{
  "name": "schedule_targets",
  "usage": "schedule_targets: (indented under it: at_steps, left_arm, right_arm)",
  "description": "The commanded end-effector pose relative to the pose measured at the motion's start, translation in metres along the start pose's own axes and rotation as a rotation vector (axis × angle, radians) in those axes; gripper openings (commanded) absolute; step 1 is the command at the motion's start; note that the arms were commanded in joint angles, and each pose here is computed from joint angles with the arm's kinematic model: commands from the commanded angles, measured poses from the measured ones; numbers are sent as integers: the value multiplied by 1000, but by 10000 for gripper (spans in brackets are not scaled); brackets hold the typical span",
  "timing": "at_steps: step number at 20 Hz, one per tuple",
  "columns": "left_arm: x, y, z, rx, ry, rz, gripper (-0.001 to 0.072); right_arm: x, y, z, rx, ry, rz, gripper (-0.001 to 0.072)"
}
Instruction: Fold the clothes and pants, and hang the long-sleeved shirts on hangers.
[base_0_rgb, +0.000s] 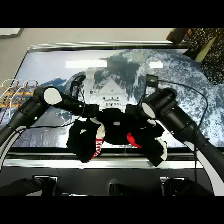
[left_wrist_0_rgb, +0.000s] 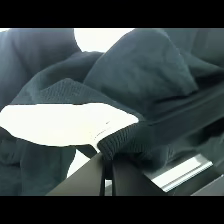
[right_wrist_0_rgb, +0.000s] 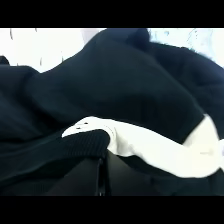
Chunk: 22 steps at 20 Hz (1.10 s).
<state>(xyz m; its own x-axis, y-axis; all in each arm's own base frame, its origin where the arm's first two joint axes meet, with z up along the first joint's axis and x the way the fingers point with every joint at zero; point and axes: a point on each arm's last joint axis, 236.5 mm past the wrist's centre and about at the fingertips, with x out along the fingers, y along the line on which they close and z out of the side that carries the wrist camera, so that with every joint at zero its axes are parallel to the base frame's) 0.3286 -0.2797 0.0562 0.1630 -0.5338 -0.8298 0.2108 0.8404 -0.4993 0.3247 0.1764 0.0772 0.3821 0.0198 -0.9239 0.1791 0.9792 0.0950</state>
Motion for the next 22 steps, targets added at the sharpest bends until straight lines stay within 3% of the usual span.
schedule_targets:
  at_steps: [1, 4, 5, 7, 8, 9, 12, 18, 22]
  left_arm:
    - [0, -5, 12, -16, -48, -22, 39]
    - [1, -9, 16, -25, -66, -42, 52]
    - [1, -10, 19, -29, -74, -47, 131]
    - [1, -11, 24, -34, -94, -55, 449]
    - [-1, -9, 26, -41, -101, -54, 570]
    - [-6, -3, 30, -52, -113, -51, 615]
    - [-54, 44, 51, -97, -207, 30, 616]
    - [-209, 215, 27, -155, -388, 483, 613]
    - [-237, 266, -17, -230, -282, 574, 610]
  right_arm:
    - [-16, -15, 12, 10, -42, -52, 43]
    - [-17, -18, 20, 28, -77, -63, 43]
    - [-16, -13, 25, 25, -96, -43, 43]
    - [-15, -6, 31, 20, -121, -19, 43]
    - [-13, -4, 33, 18, -125, -14, 43]
    - [-13, -3, 33, 18, -126, -13, 43]
    - [-13, -4, 31, 11, -117, -15, 43]
    - [-12, -2, 27, -38, -99, -11, 44]
    - [-12, -1, 26, -52, -98, -9, 44]
